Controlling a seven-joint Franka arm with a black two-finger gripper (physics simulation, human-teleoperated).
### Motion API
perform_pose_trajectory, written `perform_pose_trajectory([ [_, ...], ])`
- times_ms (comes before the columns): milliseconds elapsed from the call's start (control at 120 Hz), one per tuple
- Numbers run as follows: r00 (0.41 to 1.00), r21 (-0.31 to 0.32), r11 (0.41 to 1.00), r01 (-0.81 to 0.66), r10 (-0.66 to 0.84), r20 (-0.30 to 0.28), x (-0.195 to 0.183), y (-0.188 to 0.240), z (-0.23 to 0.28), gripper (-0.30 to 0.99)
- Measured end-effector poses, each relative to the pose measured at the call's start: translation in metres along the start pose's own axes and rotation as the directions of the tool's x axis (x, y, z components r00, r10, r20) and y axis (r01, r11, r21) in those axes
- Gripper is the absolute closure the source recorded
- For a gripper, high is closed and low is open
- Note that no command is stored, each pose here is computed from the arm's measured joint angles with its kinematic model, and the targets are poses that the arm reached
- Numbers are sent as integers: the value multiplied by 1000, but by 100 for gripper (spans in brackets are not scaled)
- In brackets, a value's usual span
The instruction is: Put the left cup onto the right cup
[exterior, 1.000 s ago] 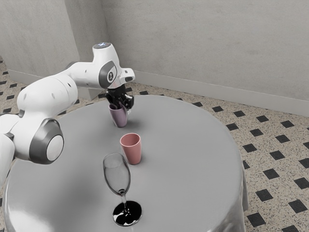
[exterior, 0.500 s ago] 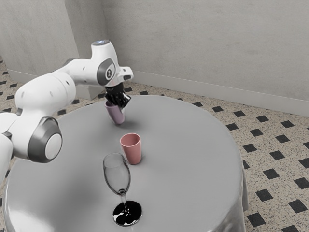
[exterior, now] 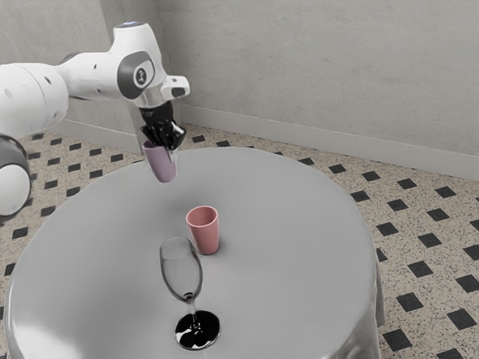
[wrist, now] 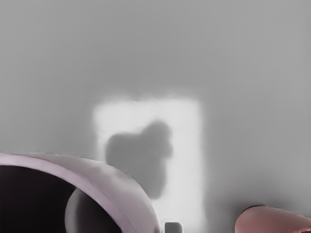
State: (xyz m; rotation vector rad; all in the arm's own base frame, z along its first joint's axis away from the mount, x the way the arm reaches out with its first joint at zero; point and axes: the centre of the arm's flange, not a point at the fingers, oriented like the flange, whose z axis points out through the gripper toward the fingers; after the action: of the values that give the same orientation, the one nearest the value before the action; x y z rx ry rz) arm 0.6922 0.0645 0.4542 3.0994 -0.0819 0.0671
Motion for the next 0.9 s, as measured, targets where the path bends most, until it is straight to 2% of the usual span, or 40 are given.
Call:
perform_pose_trajectory([
  [67,999,16,999,-45,45,6,-17,27,-14,77],
  [225,997,48,996,-73,73,4,-56,61,-21,76],
  [483,997,69,996,-52,56,-58,-94,91,-20,76],
  [708,993,63,997,-50,57,-104,-100,127,-17,77],
  [900,995,52,998,-20,25,-100,-88,132,9,76],
])
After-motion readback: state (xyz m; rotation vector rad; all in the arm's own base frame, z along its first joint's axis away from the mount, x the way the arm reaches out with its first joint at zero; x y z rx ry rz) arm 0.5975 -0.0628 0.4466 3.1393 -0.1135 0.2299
